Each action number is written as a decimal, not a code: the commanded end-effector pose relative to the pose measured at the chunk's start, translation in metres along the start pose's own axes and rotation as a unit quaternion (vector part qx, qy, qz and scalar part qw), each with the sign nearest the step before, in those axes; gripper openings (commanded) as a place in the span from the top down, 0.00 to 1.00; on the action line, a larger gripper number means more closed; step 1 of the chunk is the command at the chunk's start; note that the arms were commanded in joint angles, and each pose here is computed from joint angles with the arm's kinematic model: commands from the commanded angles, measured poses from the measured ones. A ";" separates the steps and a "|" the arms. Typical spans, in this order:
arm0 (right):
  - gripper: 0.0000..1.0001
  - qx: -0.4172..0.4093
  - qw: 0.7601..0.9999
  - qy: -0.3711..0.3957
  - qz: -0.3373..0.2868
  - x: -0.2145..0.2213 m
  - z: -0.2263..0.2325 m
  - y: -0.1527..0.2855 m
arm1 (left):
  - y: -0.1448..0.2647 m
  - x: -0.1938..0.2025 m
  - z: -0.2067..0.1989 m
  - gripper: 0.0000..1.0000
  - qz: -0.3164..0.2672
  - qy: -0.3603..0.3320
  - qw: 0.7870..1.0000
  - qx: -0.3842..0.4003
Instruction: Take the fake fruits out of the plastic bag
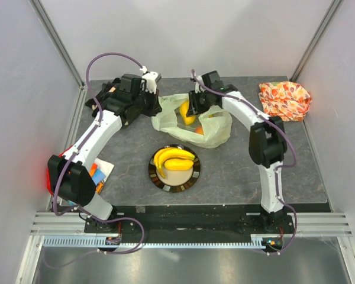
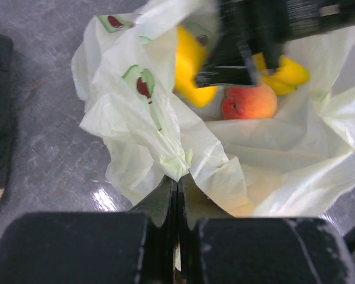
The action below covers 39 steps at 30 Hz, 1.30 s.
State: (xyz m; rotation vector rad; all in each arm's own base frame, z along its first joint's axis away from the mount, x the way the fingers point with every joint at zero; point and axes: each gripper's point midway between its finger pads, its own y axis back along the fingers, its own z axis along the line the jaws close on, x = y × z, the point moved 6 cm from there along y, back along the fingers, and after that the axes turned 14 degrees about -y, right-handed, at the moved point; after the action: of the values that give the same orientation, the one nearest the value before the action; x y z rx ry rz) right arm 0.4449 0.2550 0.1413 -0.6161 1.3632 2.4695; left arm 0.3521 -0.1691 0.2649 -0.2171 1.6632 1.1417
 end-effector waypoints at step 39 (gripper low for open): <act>0.83 -0.134 0.773 0.609 0.114 0.211 0.116 0.149 | 0.166 -0.028 0.018 0.21 -0.197 0.018 0.978 -0.071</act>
State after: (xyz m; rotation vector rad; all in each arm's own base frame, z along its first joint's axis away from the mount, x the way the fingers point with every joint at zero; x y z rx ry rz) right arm 0.1730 0.2773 0.2107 -2.4417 1.3002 2.5330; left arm 0.2896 -0.0895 0.3822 -0.5546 1.4056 1.0072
